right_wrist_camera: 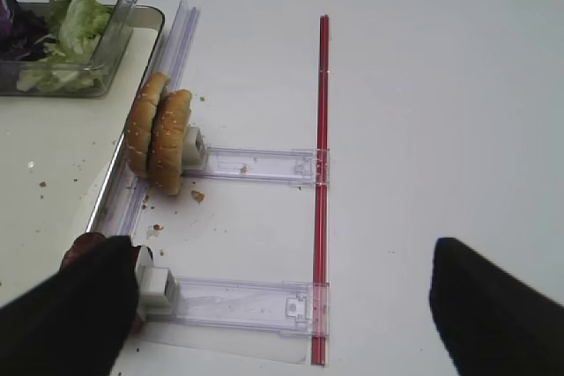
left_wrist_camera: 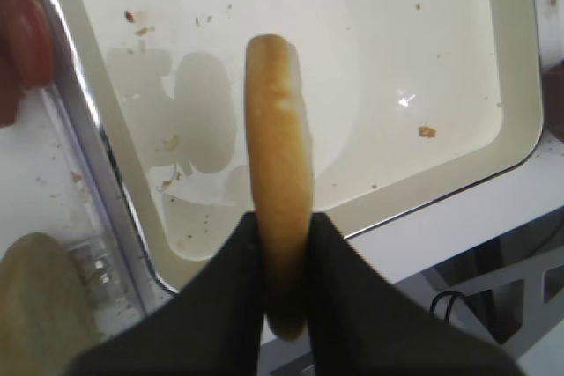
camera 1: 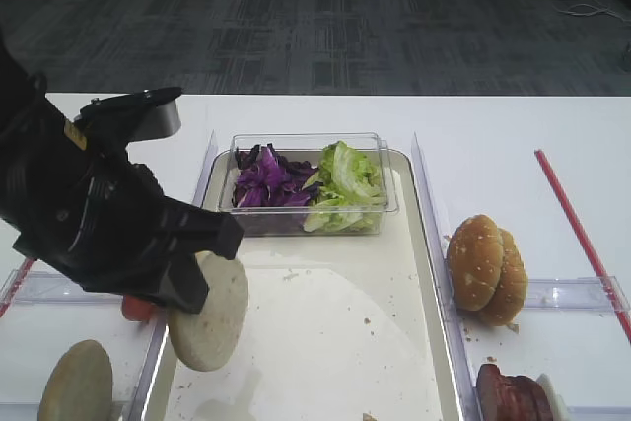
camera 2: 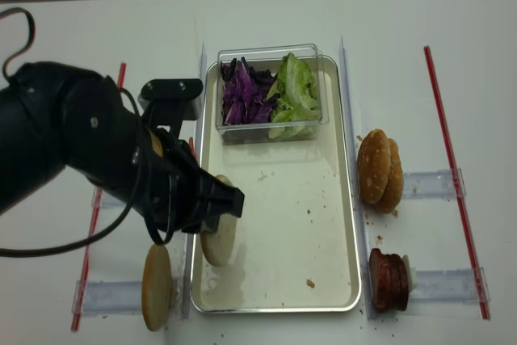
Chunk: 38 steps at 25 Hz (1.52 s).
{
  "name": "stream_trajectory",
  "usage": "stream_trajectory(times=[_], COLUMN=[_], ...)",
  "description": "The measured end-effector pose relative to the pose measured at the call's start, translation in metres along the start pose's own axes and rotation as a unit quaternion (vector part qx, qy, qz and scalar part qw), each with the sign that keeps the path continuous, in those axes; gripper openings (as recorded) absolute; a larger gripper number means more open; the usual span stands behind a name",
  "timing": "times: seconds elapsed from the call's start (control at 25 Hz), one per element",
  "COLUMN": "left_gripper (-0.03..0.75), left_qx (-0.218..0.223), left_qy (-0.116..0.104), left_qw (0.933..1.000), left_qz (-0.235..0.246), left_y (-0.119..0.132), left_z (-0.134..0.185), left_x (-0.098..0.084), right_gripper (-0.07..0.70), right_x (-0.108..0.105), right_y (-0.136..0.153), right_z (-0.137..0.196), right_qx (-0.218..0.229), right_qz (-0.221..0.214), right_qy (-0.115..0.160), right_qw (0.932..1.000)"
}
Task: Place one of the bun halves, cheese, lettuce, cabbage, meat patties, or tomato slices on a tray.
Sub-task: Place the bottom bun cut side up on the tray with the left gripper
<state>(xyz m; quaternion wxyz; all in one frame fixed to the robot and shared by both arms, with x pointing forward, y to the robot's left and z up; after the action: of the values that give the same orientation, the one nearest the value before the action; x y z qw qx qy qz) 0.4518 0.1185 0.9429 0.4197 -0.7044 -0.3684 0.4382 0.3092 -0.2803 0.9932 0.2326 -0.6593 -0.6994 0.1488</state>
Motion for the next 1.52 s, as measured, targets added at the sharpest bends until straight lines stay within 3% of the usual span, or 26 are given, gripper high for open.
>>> stream_trajectory(times=[0.32, 0.48, 0.64, 0.84, 1.08, 1.52], left_gripper=[0.123, 0.123, 0.123, 0.122, 0.121, 0.121], left_qx=[-0.03, -0.054, -0.077, -0.105, -0.078, -0.072], left_qy=[-0.005, -0.026, -0.048, -0.043, -0.05, -0.066], left_qw=[0.9942, 0.9831, 0.9734, 0.9625, 0.95, 0.9416], left_qz=[0.103, 0.173, 0.21, 0.246, 0.298, 0.322], left_y=[0.001, 0.004, 0.005, -0.001, 0.015, 0.037], left_z=[-0.007, -0.009, -0.01, -0.018, -0.02, -0.027], left_x=[-0.017, -0.024, -0.023, -0.031, -0.042, -0.04], right_gripper=[0.661, 0.661, 0.66, 0.661, 0.661, 0.661], right_x=[0.0, 0.0, -0.001, -0.001, -0.001, -0.001], right_y=[0.0, 0.0, 0.0, 0.0, 0.0, 0.0], right_z=[0.0, 0.0, 0.0, 0.0, 0.0, 0.0], right_qx=[0.0, 0.0, 0.0, 0.0, 0.0, 0.0], right_qz=[0.0, 0.001, 0.002, 0.002, 0.002, 0.004], right_qy=[0.0, 0.0, -0.001, -0.001, -0.001, 0.003], right_qw=[1.0, 1.0, 1.0, 1.0, 1.0, 1.0])
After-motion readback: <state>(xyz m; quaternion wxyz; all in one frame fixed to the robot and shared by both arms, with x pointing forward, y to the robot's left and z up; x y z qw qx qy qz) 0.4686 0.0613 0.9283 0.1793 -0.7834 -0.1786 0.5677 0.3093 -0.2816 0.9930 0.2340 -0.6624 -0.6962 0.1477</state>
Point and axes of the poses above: a point on each arm's last joint axis where the gripper is mounted, y pointing out along that axis toward the gripper, x along the wrist's bending axis when the last joint is at zero, z = x × y, the point moved 9 cm from there along y, pointing out along that axis toward the gripper, and after that the axes turned 7 degrees about y, right-handed, at the moved point
